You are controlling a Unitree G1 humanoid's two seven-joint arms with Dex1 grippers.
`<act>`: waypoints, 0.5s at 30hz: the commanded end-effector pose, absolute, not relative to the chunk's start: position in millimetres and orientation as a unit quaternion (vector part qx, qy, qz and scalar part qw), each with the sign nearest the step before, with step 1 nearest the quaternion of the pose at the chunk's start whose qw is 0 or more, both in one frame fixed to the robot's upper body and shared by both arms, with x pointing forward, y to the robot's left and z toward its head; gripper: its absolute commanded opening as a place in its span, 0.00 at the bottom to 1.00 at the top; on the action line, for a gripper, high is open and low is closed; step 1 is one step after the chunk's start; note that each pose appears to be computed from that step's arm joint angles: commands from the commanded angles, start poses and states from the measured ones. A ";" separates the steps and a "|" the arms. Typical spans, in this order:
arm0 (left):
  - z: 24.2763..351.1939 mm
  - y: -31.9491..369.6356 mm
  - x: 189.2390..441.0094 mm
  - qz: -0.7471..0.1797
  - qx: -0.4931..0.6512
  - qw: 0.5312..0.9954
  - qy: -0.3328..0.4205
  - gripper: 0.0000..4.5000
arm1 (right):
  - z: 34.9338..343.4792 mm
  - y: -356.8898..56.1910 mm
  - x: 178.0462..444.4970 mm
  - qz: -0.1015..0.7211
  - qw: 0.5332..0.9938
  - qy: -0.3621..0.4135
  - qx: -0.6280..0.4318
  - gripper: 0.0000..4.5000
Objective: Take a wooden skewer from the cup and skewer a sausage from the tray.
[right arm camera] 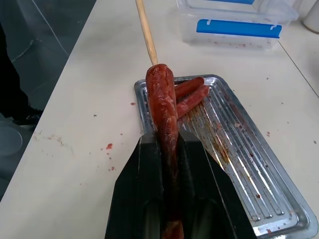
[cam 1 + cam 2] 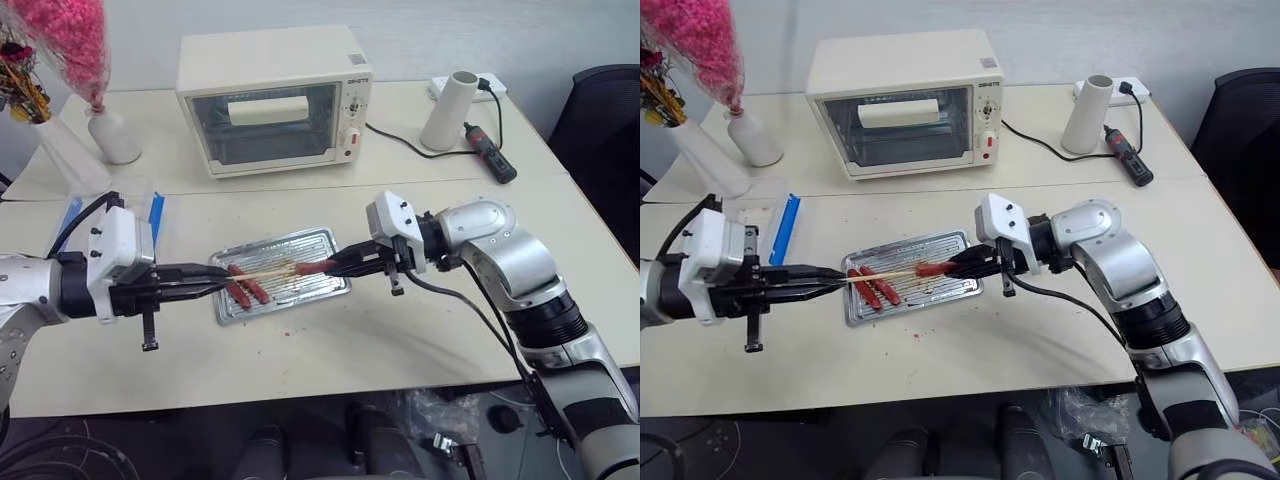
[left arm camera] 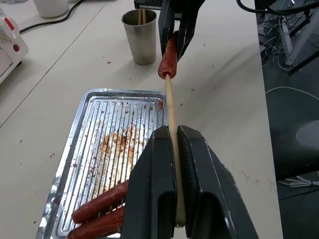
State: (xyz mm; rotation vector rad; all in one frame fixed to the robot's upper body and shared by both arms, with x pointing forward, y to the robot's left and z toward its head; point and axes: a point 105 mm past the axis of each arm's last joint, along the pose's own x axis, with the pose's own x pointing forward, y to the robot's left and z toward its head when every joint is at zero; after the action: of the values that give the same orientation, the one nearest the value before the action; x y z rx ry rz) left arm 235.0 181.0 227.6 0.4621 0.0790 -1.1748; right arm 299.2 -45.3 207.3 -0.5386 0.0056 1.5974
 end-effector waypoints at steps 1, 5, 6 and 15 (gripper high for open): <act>233.1 178.4 235.7 -0.550 0.223 0.805 0.019 0.00 | 228.7 -39.6 288.3 0.716 0.653 -0.041 -0.245 0.05; 232.8 178.0 236.3 -0.552 0.223 0.804 0.018 0.00 | 230.4 -37.7 284.1 0.719 0.648 -0.047 -0.245 0.05; 232.5 177.4 236.7 -0.553 0.223 0.803 0.018 0.00 | 231.8 -36.5 283.0 0.720 0.648 -0.051 -0.244 0.05; 230.5 164.5 239.4 -0.570 0.214 0.793 0.008 0.00 | 243.4 -28.4 274.9 0.731 0.637 -0.075 -0.232 0.05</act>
State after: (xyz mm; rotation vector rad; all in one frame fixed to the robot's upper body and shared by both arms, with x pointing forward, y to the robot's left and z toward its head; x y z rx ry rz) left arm 239.2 168.5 232.3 0.4604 0.0212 -1.2128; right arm 290.7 -37.5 218.6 -0.5112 -0.0419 1.6114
